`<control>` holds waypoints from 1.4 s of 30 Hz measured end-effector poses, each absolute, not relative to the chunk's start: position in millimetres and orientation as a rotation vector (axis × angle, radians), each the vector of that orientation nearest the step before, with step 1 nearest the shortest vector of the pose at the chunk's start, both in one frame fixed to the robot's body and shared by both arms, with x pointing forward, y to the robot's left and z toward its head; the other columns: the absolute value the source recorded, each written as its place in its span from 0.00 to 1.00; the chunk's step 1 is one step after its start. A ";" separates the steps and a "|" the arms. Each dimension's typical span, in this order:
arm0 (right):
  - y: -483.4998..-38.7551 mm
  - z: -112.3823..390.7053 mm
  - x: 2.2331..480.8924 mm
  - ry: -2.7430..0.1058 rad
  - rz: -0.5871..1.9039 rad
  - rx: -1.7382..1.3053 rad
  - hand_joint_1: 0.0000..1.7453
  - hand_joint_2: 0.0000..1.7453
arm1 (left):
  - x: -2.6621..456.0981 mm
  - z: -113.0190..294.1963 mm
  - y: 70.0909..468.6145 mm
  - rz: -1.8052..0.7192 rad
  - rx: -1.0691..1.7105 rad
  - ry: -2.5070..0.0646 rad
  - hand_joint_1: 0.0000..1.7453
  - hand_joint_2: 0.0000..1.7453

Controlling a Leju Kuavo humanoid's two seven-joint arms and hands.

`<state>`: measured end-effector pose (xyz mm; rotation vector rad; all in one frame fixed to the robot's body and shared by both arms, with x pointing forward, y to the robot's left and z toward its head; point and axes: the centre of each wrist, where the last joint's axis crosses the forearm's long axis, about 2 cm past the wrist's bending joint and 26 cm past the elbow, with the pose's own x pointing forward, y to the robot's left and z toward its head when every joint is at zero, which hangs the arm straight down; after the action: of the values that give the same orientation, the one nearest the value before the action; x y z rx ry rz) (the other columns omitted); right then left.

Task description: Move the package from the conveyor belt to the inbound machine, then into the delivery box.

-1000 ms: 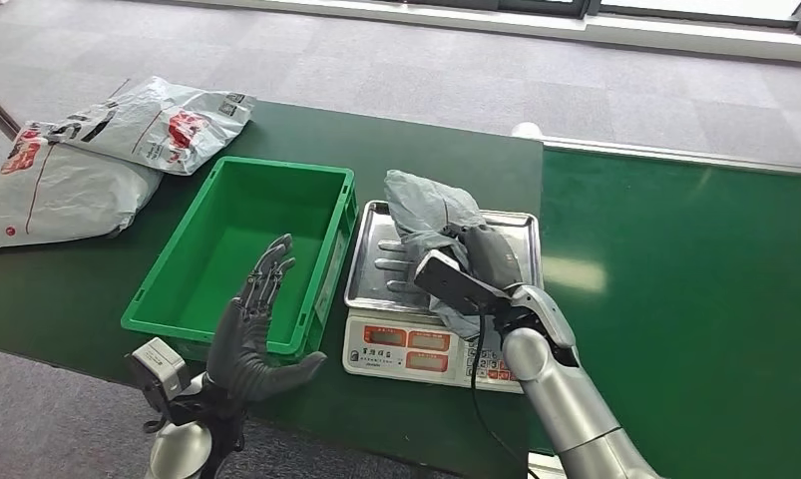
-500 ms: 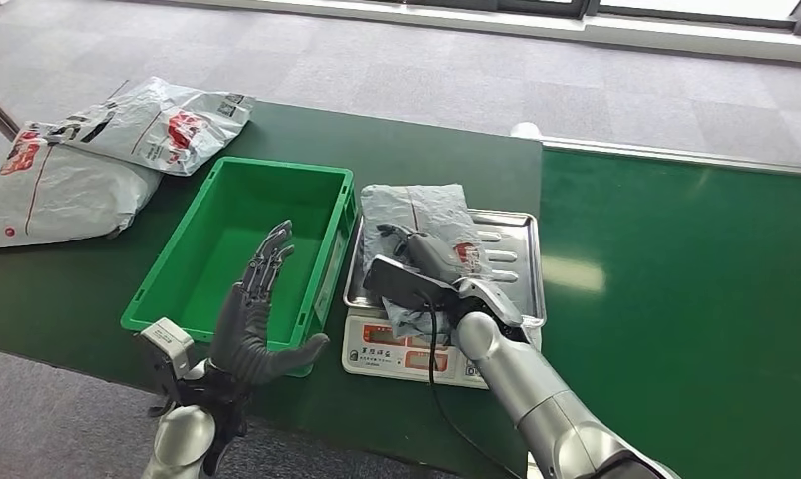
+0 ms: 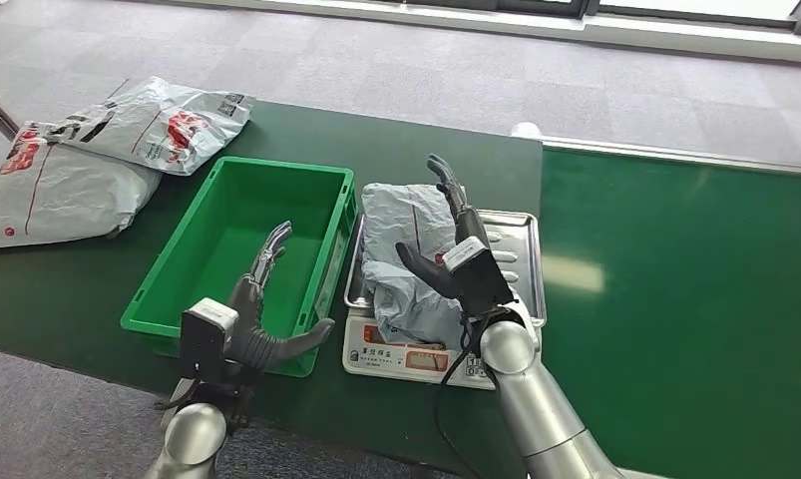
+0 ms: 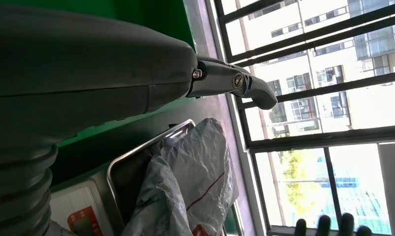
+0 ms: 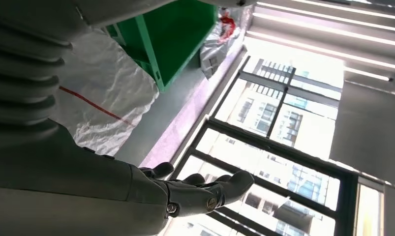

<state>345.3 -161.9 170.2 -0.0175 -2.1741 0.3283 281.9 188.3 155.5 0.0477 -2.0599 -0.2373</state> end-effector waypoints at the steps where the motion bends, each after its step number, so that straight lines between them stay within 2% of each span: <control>1: -166.9 173.4 344.7 -2.183 0.286 -0.024 0.00 1.00 | 286.5 158.4 186.4 -0.248 0.075 -2.060 0.00 1.00; 6: -206.8 173.0 329.3 -2.261 0.052 -0.207 0.00 1.00 | 309.2 176.4 174.0 -0.302 0.225 -2.056 0.00 1.00; 10: -245.3 157.0 295.6 -2.282 -0.298 -0.502 0.00 1.00 | 326.0 189.5 157.1 -0.417 0.355 -2.002 0.00 1.00; 13: -270.0 144.9 266.5 -2.222 -0.442 -0.652 0.00 1.00 | 345.5 199.9 136.0 -0.510 0.410 -1.964 0.00 1.00; 18: -284.0 137.4 241.3 -2.196 -0.461 -0.743 0.00 1.00 | 362.2 207.9 103.1 -0.670 0.440 -1.904 0.00 1.00; 26: -282.6 144.1 237.6 -2.216 -0.393 -0.778 0.00 1.00 | 370.6 208.9 51.5 -0.937 0.445 -1.718 0.00 1.00; 27: -281.8 144.8 237.9 -2.216 -0.389 -0.775 0.00 1.00 | 369.8 207.3 45.9 -0.957 0.427 -1.694 0.03 1.00; 30: -279.9 146.6 238.4 -2.220 -0.381 -0.763 0.00 1.00 | 365.3 200.7 33.1 -1.018 0.396 -1.642 0.78 1.00; 31: -279.4 147.1 238.5 -2.222 -0.378 -0.758 0.00 1.00 | 364.3 198.8 30.0 -1.043 0.389 -1.622 1.00 1.00; 42: -272.1 155.2 245.2 -2.240 -0.335 -0.708 0.00 1.00 | 355.8 185.7 9.6 -1.255 0.359 -1.487 1.00 1.00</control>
<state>245.2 -272.1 155.2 -0.7077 -2.2399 -0.3351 355.8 9.6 185.7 0.3588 -1.4868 -1.2553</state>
